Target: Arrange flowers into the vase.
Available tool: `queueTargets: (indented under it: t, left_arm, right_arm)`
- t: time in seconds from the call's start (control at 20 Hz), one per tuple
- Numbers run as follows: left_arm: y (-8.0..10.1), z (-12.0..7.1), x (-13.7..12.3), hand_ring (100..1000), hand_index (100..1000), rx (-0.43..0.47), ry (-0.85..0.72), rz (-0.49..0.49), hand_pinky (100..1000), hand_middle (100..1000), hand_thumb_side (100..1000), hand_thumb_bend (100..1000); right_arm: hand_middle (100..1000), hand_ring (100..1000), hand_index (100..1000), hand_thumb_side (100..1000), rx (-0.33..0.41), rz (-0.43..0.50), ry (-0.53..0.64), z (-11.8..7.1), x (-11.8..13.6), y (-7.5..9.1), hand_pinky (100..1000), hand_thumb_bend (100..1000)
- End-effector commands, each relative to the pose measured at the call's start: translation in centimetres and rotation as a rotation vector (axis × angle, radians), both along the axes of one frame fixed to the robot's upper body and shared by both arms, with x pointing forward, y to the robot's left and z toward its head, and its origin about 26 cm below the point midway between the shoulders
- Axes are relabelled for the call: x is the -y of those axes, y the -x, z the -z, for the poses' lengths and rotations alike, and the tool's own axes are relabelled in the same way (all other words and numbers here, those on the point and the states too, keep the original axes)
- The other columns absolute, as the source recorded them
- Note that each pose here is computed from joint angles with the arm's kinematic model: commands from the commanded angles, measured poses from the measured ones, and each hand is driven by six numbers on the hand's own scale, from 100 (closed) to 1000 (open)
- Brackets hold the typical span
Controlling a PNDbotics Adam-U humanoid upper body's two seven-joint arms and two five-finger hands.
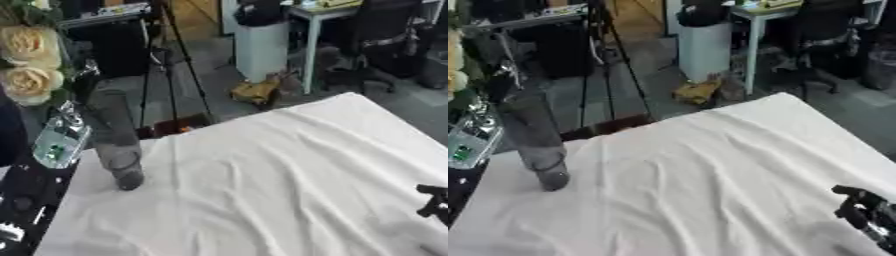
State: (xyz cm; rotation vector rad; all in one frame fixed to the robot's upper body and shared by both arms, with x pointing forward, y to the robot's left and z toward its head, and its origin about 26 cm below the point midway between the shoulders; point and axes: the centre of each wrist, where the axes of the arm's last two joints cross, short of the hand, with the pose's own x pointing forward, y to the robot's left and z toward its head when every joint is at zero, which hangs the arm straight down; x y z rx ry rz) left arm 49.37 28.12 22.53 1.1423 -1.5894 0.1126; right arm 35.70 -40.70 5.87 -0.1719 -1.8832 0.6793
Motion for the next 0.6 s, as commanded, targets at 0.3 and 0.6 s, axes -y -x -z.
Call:
queueTargets:
  t: [0.3, 0.6]
  left_arm:
    - [0.08, -1.83, -1.15, 719, 747, -0.062, -0.098, -0.018, 568, 562, 615, 610]
    - [0.11, -1.47, -1.12, 725, 756, -0.101, -0.120, -0.006, 577, 569, 617, 655]
  right_arm:
    - [461, 981, 837, 753, 0.033, 0.007, 0.033, -1.55, 0.53, -0.14, 702, 656]
    - [461, 981, 836, 753, 0.033, 0.008, 0.031, -1.53, 0.52, -0.14, 701, 657]
